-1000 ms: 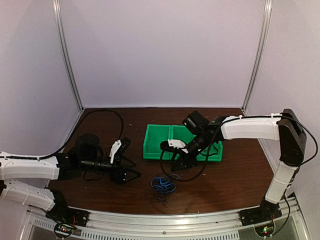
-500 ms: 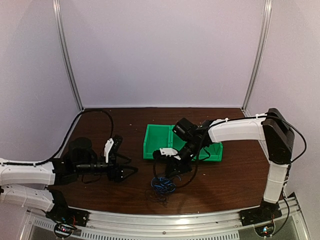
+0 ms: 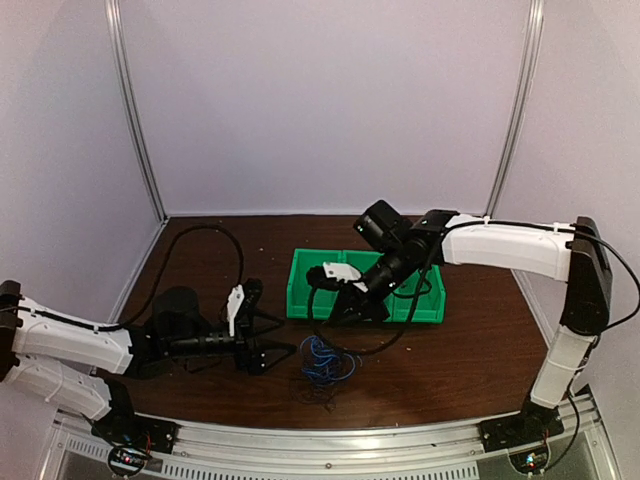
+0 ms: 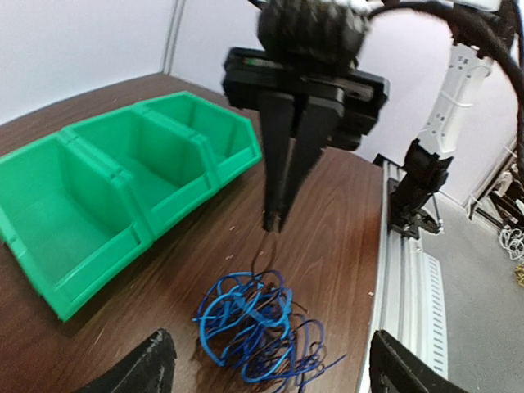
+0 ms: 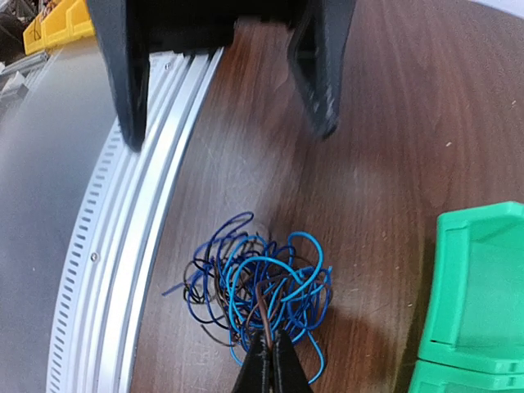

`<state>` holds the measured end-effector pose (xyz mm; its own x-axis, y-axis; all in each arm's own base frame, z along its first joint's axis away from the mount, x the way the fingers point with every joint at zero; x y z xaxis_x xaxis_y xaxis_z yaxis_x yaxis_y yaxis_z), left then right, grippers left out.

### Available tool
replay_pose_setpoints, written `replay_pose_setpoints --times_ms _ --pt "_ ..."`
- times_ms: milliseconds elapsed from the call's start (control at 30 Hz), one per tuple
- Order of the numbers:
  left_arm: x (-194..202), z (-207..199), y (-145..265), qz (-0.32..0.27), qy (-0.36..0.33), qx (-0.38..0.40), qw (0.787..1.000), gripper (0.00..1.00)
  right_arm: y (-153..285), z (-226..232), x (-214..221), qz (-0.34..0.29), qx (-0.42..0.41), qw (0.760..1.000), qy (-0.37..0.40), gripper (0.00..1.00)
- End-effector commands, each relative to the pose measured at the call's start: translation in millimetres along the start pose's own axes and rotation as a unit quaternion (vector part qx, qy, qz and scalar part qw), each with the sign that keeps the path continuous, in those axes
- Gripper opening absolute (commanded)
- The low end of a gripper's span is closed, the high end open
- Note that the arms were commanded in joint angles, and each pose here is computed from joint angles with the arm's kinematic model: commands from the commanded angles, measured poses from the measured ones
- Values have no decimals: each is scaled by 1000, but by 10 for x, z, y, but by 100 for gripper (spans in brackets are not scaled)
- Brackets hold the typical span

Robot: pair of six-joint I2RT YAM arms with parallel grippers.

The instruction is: Untangle the cables

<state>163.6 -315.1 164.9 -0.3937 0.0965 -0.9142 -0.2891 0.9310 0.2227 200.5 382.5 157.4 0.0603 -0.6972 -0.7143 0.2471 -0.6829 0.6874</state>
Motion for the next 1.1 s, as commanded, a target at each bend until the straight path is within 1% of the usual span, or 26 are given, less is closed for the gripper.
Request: replay_pose_setpoints --times_ms 0,100,200,300,400,533,600,733,767,933,1067 --pt "-529 -198 -62 -117 -78 28 990 85 401 50 -521 -54 33 998 18 0" --pt "-576 -231 -275 -116 -93 38 988 85 465 64 -648 -68 26 997 14 0" --pt "-628 -182 -411 -137 -92 31 986 82 513 90 -741 -80 17 997 17 0" --pt "-624 -97 -522 -154 -89 20 984 76 585 158 -835 -91 6 996 22 0" --pt "-557 -24 -640 -151 -90 13 984 59 714 262 -954 -104 -6 994 35 0" --pt "-397 28 -699 -139 -81 14 987 47 953 380 -1169 -124 -4 991 56 0" --pt "-313 45 -715 -129 -79 15 988 37 1076 422 -1290 -138 2 988 66 0" --pt "-191 92 -761 -106 -76 9 991 13 1272 488 -1498 -162 6 983 81 0" --pt "-161 105 -768 -101 -75 8 992 12 1326 501 -1547 -167 9 982 85 0" --pt "-44 161 -761 -88 -68 -1 994 15 1717 534 -1859 -201 44 971 125 0" --pt "53 205 -735 -73 -55 -12 996 16 2340 531 -2151 -264 69 950 153 0"
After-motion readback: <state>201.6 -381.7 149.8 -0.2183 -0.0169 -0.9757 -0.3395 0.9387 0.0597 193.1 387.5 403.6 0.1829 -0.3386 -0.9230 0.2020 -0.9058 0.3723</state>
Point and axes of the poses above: each gripper's point midway between its finger pads, its own y axis back along the fingers, its own z axis along the line the jaws close on, x = y × z, the point moved 1 cm from there along y, back along the fingers, and after that the axes turned 2 degrees about y, right-handed, at the moved point
